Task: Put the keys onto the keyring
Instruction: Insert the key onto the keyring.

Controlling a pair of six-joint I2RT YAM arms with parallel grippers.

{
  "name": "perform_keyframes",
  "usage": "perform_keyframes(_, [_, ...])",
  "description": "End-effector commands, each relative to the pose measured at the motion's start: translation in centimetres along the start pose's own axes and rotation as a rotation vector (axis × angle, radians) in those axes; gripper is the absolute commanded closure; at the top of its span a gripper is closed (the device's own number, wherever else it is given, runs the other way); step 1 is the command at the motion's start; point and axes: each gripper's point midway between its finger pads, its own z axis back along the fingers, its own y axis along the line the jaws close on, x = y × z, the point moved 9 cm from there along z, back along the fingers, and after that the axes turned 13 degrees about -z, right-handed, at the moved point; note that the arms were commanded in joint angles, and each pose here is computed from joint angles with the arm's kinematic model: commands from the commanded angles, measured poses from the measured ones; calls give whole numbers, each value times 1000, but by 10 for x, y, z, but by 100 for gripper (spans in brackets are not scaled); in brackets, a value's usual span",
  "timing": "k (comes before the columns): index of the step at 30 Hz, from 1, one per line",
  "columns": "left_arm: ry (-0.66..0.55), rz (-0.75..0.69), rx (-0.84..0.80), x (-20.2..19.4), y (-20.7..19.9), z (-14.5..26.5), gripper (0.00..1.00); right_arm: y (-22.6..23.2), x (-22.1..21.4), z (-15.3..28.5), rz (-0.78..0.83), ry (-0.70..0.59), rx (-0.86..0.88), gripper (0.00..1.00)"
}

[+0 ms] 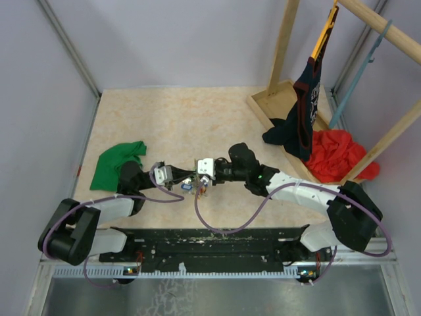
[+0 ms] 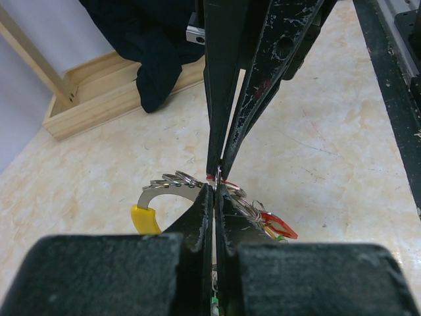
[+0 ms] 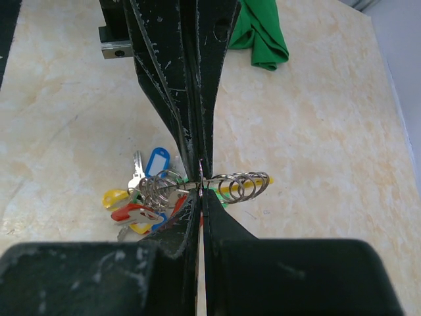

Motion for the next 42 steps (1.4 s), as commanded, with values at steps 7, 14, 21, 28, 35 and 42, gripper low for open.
perform_keyframes(7, [-9,-33,-15,5,4,-3,100,-3,33,4,28,-196,76,100])
perform_keyframes(14, [-24,-24,-11,8,3,-3,100,-3,33,1,12,-189,99,100])
perform_keyframes(21, [-30,-32,23,10,3,-1,100,-5,27,4,-2,-160,85,92])
perform_keyframes(28, [-30,-39,31,11,3,0,100,-8,22,8,-15,-143,72,76])
perform_keyframes(35, [-32,-42,29,12,3,0,100,-12,15,19,-33,-121,41,68])
perform_keyframes(42, [-43,-45,18,14,3,0,100,-13,13,15,-42,-121,57,72])
